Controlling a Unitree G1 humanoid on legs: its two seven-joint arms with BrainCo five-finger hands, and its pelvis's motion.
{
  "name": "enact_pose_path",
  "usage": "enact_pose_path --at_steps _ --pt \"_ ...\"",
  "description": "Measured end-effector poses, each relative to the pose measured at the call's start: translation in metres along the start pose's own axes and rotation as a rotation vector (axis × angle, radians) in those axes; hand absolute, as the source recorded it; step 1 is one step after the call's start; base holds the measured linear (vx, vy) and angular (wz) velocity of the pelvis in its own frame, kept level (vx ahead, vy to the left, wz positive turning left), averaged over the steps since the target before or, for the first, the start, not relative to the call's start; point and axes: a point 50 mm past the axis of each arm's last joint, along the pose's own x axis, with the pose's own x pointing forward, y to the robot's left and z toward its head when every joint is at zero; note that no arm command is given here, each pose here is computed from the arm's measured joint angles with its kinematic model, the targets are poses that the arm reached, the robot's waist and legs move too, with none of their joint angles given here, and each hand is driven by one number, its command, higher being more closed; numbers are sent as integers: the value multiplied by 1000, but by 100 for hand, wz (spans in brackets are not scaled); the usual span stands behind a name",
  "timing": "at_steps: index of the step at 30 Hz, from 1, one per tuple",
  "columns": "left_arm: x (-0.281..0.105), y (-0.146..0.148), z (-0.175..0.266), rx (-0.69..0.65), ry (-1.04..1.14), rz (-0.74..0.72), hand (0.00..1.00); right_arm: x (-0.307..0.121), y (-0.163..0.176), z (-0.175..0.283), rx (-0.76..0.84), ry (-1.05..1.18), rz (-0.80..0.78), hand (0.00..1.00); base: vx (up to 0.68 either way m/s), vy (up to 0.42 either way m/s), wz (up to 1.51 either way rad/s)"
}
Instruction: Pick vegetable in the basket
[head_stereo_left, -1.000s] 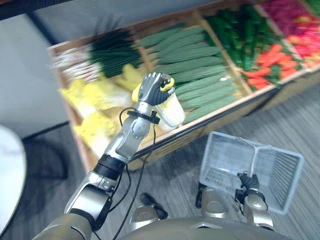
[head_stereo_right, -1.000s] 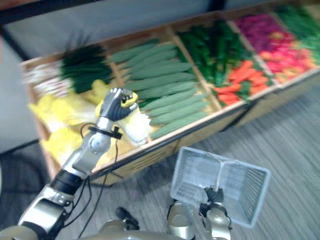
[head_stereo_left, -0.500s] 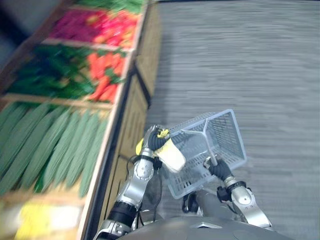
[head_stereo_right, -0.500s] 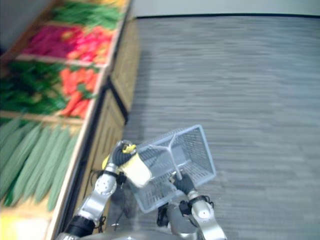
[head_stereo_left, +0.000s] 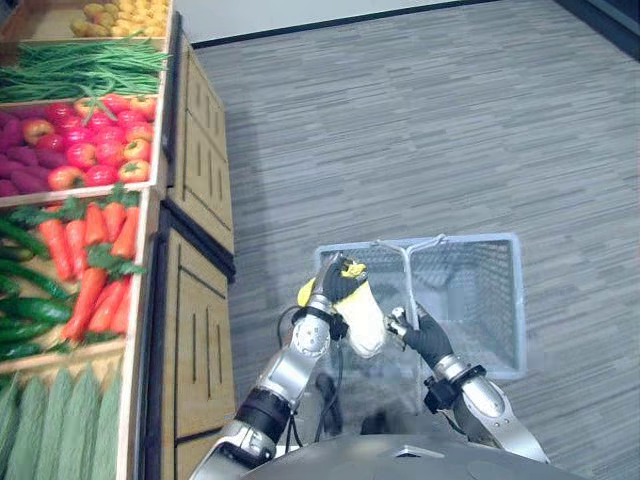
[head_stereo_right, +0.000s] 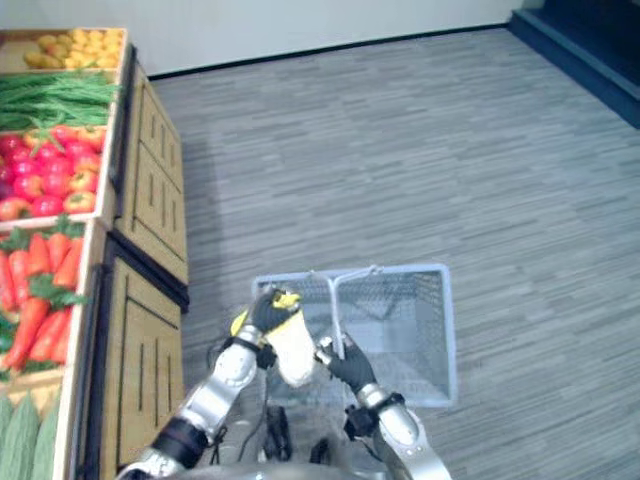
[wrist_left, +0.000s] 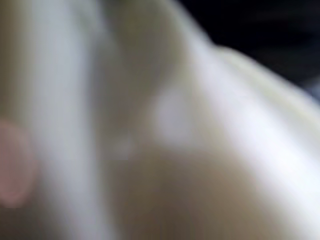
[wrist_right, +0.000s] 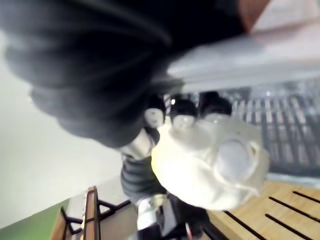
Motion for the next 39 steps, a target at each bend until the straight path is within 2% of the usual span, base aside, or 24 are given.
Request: enact_pose_path --at_steps 8,13,16,22,25,29,32,34,39 --pt "11 12 -3 76 -4 -7 0 16 8 11 46 -39 81 100 458 -311 45" --pt "10 -27 -4 25 41 -100 0 17 12 5 49 -7 97 100 379 -360 48" --pt "6 -30 -8 24 64 -91 0 14 7 2 70 -1 61 100 365 -300 106" --pt "-25 15 -65 -88 313 173 0 -11 -48 -2 67 5 -198 100 294 -25 130" --pt "-47 41 -95 -45 447 267 0 -27 -76 -11 71 43 -358 100 282 170 146" --pt "-82 70 -121 -26 571 379 0 -44 -99 -32 30 134 -551 100 438 211 140" --pt "-113 81 -129 -33 619 444 0 -67 -114 -59 51 249 -729 100 309 97 132" --pt "-125 86 -130 -57 628 485 0 -77 -130 -61 25 283 -838 100 285 -28 132" --pt "-121 91 -125 -63 586 504 0 -117 -149 -81 91 345 -1121 100 300 -154 181"
